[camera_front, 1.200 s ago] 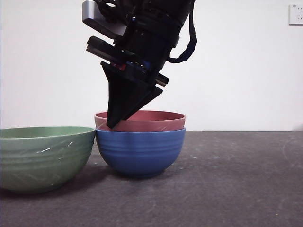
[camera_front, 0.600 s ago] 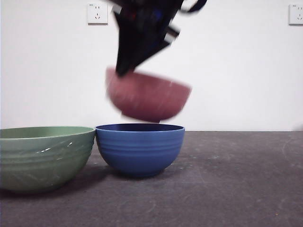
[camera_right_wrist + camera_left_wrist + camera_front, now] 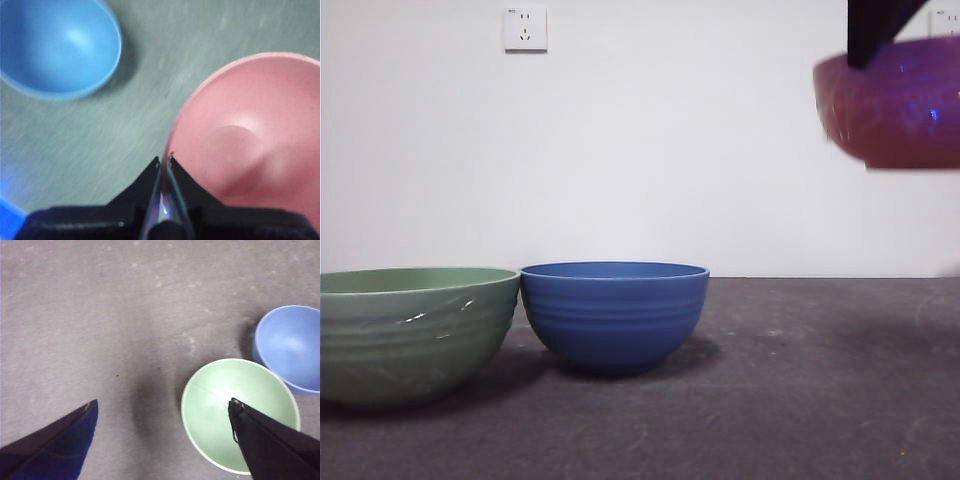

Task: Pick up the green bowl on the top,put the green bowl on the left,pick up the red bowl in the middle,put the red bowl on the right

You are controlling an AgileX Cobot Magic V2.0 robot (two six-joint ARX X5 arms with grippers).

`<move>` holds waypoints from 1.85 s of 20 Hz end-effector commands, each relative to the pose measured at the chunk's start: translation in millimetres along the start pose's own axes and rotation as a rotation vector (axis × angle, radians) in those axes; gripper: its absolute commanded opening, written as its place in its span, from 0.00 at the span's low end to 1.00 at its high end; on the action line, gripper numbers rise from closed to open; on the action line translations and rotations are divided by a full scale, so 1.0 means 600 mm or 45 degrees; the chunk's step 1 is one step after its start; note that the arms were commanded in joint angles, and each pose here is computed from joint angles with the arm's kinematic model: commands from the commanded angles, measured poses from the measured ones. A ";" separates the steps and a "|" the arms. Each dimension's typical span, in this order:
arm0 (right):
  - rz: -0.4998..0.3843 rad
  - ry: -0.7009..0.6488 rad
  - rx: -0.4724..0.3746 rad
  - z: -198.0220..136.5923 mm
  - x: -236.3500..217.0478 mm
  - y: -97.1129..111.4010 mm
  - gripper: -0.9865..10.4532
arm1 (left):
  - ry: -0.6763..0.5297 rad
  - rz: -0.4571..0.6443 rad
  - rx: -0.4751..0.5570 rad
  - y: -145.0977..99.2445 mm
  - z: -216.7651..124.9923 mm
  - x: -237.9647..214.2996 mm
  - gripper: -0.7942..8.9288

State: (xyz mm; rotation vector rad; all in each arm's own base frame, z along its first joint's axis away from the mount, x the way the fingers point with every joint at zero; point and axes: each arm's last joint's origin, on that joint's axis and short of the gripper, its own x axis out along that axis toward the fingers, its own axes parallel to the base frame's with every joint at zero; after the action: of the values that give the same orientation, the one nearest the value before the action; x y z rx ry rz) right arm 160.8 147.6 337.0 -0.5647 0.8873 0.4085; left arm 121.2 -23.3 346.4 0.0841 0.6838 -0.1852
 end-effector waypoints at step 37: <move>-0.184 -0.949 0.496 -0.156 -0.030 -0.082 0.08 | -0.445 -0.168 0.033 -0.007 -0.009 0.022 0.07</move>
State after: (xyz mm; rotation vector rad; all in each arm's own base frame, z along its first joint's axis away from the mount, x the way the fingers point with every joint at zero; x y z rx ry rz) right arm 120.9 49.5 323.0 -0.0980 0.1930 0.2688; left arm 128.1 -28.5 336.3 0.0277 0.3459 -0.3183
